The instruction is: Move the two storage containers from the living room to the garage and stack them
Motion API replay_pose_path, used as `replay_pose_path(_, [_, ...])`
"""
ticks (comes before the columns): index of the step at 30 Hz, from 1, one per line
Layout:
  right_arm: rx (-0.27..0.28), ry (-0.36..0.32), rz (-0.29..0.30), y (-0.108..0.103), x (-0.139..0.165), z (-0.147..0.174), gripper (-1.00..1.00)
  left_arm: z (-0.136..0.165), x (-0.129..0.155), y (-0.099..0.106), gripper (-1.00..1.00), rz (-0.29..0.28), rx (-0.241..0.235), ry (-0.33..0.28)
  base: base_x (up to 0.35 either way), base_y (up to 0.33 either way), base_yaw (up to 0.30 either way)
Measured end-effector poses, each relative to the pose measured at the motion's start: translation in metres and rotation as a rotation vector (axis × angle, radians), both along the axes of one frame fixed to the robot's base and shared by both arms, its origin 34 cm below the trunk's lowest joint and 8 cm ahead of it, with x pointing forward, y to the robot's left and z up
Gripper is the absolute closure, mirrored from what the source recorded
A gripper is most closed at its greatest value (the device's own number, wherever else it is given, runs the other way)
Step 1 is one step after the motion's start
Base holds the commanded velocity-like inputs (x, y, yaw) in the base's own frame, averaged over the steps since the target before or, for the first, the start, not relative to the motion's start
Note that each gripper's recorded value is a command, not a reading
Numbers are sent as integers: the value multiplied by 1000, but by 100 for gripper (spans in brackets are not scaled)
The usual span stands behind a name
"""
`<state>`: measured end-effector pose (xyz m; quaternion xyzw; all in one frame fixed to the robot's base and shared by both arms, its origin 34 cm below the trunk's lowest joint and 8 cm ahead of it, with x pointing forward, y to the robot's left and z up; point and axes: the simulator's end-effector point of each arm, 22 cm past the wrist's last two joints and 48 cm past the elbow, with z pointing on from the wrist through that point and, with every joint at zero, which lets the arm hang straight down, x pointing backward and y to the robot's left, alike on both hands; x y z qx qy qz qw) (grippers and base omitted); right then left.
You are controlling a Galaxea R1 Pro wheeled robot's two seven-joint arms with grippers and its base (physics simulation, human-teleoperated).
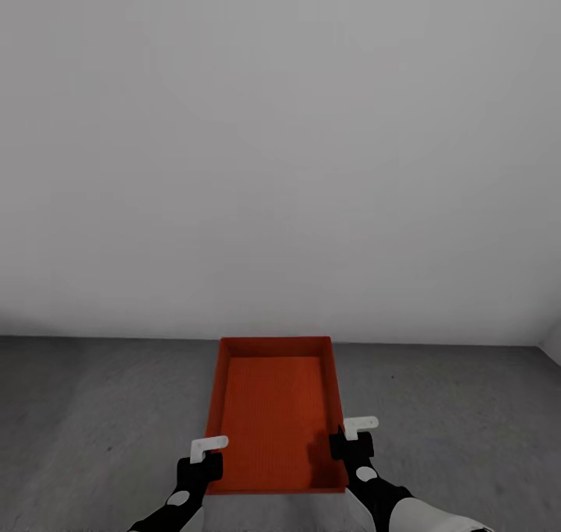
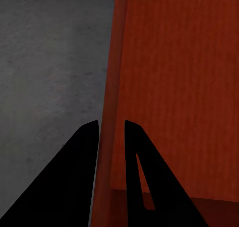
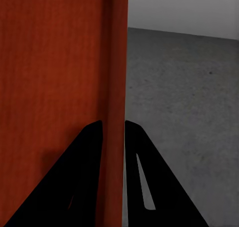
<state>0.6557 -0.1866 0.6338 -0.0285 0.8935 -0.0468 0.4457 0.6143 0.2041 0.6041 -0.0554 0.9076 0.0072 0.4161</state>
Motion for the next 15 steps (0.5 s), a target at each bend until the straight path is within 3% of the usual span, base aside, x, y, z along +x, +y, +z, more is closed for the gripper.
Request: replay_pose_path(15, [0, 24, 0, 0, -5, -12, 100, -11, -6, 0, 100, 0, 0, 24, 0, 0, 0])
